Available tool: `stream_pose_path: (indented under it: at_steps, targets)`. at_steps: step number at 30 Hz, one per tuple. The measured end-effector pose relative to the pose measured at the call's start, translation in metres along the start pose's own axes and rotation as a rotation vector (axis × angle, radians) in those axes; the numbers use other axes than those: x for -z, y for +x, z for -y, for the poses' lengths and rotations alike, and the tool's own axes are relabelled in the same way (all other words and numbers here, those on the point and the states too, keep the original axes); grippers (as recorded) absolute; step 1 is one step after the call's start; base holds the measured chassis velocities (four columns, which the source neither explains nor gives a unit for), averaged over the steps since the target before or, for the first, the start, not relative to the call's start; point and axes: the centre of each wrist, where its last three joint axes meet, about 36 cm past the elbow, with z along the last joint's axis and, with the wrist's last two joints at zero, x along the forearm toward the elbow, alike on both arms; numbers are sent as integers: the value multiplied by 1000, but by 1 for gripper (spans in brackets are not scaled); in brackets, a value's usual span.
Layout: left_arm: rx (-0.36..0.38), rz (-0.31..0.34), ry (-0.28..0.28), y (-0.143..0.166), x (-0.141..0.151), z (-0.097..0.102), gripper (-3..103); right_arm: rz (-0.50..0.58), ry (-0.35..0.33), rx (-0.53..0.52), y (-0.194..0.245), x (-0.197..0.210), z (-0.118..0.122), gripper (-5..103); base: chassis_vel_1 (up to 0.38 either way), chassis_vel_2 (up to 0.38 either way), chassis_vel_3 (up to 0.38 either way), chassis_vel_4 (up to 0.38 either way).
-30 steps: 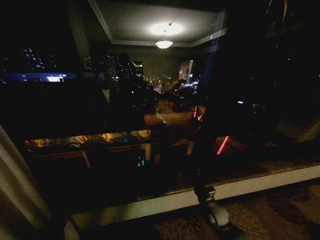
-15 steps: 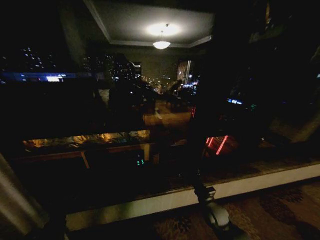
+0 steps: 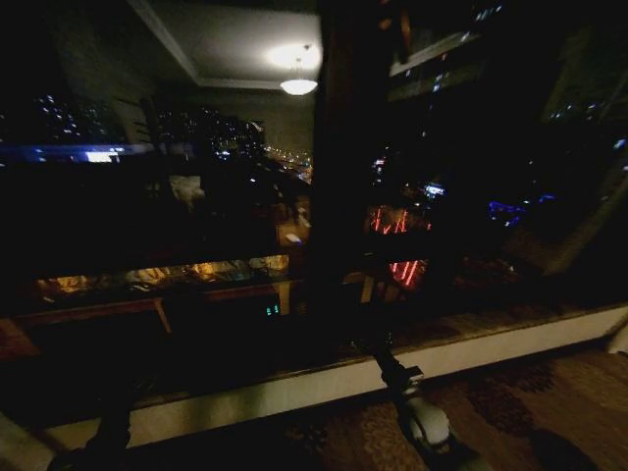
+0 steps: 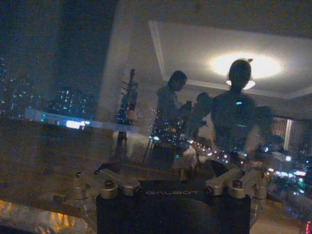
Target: Open the curtains by pulling them apart, changing their state from closed to fully open.
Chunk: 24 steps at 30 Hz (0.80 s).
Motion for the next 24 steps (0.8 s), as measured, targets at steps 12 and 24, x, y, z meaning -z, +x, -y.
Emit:
stream_pose_path:
  at_steps: [12, 24]
  targets:
    - [0, 0, 0, 0, 0, 0, 100, 0, 0, 0, 0, 0, 0, 100, -347, -347, 347, 345]
    - [0, 0, 0, 0, 0, 0, 100, 0, 0, 0, 0, 0, 0, 100, -356, -356, 366, 358]
